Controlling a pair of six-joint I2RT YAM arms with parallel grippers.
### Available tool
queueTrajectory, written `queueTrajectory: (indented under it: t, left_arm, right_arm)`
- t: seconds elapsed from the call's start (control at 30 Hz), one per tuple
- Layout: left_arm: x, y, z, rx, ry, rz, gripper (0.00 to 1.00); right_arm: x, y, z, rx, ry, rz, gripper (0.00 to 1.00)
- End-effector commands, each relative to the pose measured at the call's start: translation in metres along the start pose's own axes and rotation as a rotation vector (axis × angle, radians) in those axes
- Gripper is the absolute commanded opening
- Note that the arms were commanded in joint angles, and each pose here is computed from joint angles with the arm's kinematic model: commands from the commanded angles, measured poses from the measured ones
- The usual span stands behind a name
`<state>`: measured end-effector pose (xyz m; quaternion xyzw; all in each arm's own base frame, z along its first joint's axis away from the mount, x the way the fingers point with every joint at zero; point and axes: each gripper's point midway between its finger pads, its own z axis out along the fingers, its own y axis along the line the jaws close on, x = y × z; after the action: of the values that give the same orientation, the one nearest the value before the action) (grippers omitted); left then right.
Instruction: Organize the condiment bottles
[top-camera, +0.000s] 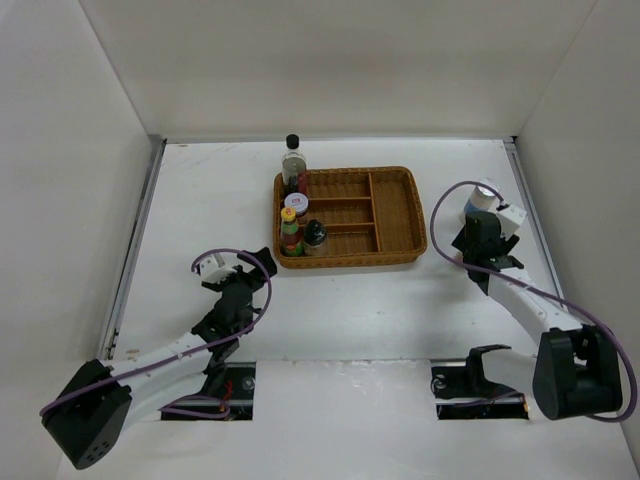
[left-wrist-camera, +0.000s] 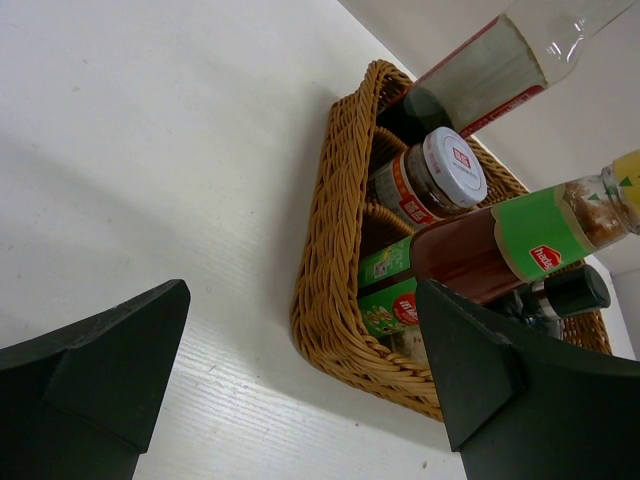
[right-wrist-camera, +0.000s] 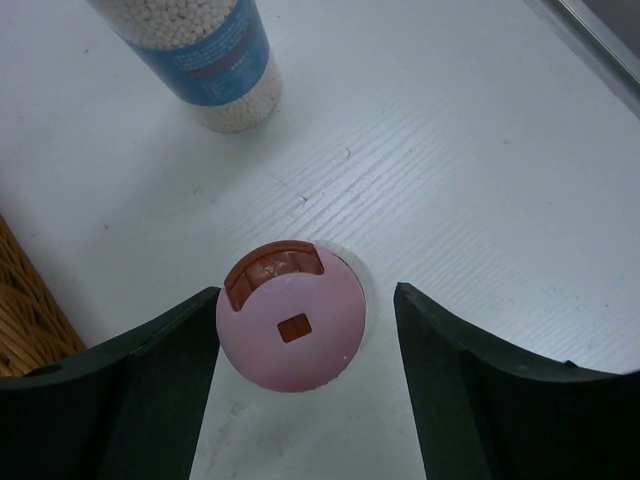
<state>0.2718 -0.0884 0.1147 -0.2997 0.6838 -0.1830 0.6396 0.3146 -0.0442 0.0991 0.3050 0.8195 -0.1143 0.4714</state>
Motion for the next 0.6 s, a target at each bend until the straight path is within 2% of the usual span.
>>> queueTrajectory:
  t: [0.0, 0.1, 0.2, 0.27, 0.43, 0.57]
  left_arm:
    - [0.001, 0.0, -0.002, 0.015, -0.005, -0.028, 1.0]
    - [0.001, -0.001, -0.002, 0.017, -0.003, -0.027, 1.0]
    - [0.002, 0.0, -0.002, 0.014, -0.002, -0.025, 1.0]
    - [0.003, 0.001, -0.001, 0.009, 0.0, -0.02, 1.0]
    - [0.001, 0.0, -0.001, 0.012, -0.004, -0.026, 1.0]
    - [0.002, 0.0, -0.001, 0.012, -0.002, -0.023, 1.0]
  right_arm:
    - [-0.034, 0.018, 0.002, -0.053, -0.092, 0.063, 0.73]
    - [-0.042, 0.017, 0.001, -0.041, -0.13, 0.066, 0.67]
    - [-0.055, 0.015, -0.007, -0.022, -0.184, 0.057, 0.52]
    - [-0.066, 0.02, -0.017, -0.045, -0.219, 0.062, 0.48]
    - [-0.092, 0.061, -0.066, -0.216, -0.3, 0.063, 0.45]
    - [-0.101, 0.116, -0.111, -0.409, -0.313, 0.067, 0.45]
